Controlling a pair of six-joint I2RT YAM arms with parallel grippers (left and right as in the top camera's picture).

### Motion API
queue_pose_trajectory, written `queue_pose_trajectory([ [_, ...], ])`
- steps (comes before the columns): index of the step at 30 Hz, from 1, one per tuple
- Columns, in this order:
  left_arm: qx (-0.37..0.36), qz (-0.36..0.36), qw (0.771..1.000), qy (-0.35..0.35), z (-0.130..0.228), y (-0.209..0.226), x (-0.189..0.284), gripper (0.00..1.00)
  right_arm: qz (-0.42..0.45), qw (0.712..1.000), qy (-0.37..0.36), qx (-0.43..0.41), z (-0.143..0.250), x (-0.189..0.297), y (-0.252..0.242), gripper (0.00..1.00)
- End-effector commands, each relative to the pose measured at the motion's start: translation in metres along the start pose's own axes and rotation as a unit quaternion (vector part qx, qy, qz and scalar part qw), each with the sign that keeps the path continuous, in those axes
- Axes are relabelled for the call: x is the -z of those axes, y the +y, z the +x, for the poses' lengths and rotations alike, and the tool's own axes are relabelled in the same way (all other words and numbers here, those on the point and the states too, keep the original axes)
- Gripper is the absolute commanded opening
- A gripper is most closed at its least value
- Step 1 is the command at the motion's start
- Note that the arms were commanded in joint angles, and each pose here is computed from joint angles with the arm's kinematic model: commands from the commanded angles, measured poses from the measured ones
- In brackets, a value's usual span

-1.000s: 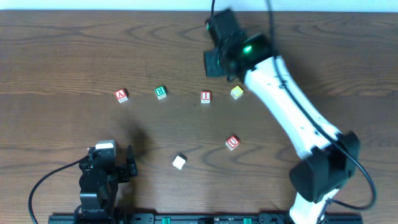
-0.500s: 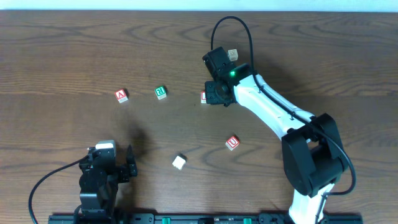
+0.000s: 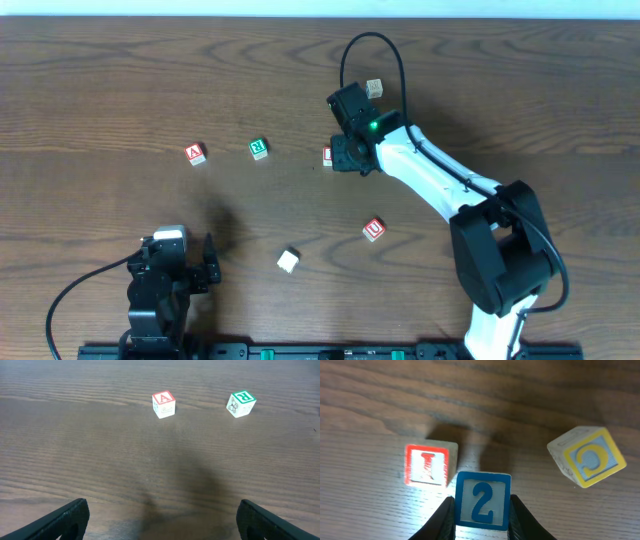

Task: Spell out Ai2
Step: 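Carry the blue 2 block with the right gripper beside the red I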

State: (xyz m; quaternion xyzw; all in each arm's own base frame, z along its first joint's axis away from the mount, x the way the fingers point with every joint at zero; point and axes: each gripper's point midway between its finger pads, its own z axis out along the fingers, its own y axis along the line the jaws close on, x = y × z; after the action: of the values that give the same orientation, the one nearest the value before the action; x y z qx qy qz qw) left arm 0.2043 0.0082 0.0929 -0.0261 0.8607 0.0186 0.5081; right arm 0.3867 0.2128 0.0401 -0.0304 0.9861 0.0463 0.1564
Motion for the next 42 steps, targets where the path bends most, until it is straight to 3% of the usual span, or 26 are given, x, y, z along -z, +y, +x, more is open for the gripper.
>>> queue_pose_trajectory([
  [1, -0.002, -0.009, 1.0, 0.001, 0.002, 0.003, -0.001, 0.95, 0.013, 1.0, 0.01, -0.002, 0.007, -0.013, -0.006, 0.01],
  [16, -0.002, -0.009, 1.0, 0.001, 0.003, 0.003, -0.001, 0.95, 0.014, 1.0, -0.005, -0.003, 0.0, -0.024, -0.004, 0.02],
  [19, -0.002, -0.009, 1.0, 0.001, 0.003, 0.003, -0.001, 0.95, 0.015, 1.0, -0.003, -0.003, 0.001, -0.026, -0.005, 0.11],
  [27, -0.002, -0.009, 1.0, 0.001, 0.002, 0.003, -0.001, 0.95, 0.013, 1.0, -0.007, -0.003, -0.001, -0.028, -0.003, 0.19],
  [37, -0.002, -0.009, 1.0, 0.001, 0.003, 0.003, -0.001, 0.95, 0.009, 1.0, -0.022, -0.005, -0.008, -0.028, -0.001, 0.21],
  [42, -0.002, -0.009, 1.0, 0.001, 0.003, 0.003, -0.001, 0.95, 0.009, 1.0, -0.021, -0.005, -0.008, -0.028, -0.001, 0.36],
])
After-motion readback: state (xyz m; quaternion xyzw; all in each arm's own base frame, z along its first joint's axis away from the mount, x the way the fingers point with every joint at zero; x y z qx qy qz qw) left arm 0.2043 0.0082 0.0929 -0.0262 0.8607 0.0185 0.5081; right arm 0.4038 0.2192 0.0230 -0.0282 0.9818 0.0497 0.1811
